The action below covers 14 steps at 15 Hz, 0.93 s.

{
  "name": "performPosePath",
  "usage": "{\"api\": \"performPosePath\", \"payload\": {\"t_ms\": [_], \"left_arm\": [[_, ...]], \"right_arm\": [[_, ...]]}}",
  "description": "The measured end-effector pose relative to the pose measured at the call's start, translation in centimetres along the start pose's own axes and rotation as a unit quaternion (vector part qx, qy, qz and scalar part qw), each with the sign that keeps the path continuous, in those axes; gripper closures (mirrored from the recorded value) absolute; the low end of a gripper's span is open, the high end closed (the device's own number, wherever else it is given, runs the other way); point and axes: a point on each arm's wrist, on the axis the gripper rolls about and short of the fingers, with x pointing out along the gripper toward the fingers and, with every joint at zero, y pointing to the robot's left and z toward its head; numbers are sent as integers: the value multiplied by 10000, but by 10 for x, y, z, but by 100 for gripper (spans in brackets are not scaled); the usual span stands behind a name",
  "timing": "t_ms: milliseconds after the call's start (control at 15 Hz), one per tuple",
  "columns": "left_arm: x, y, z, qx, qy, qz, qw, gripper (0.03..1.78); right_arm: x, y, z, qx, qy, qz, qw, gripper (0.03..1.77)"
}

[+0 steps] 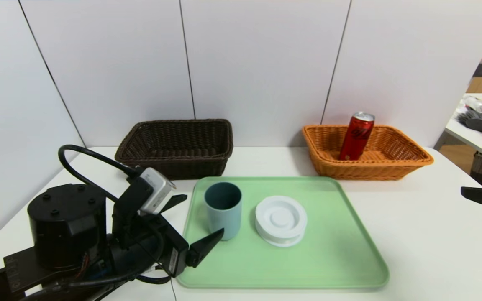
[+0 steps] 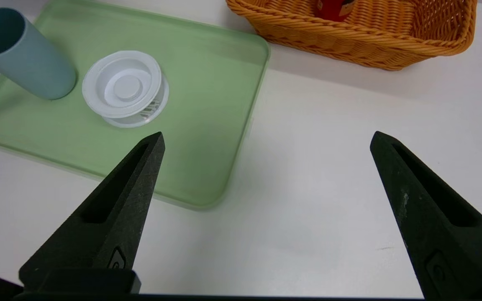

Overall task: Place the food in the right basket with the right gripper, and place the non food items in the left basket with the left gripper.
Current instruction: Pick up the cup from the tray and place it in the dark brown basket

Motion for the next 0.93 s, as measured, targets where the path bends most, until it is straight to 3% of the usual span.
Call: {"api": "performPosePath", "payload": {"t_ms": [133,400,933], "left_arm": [[9,-4,-2,-29,84,-69,9999,12],[25,-9,-1,-58,148,-43,9999,12],[57,-11,-5,-79,137,3,9999,12]], "right_arm": [[6,-1,-10,-78,62,-94,9999,11],[12,0,-25,13,756,-21,9971,11],[18,-1,-24,29,839,25,9965,10]]}}
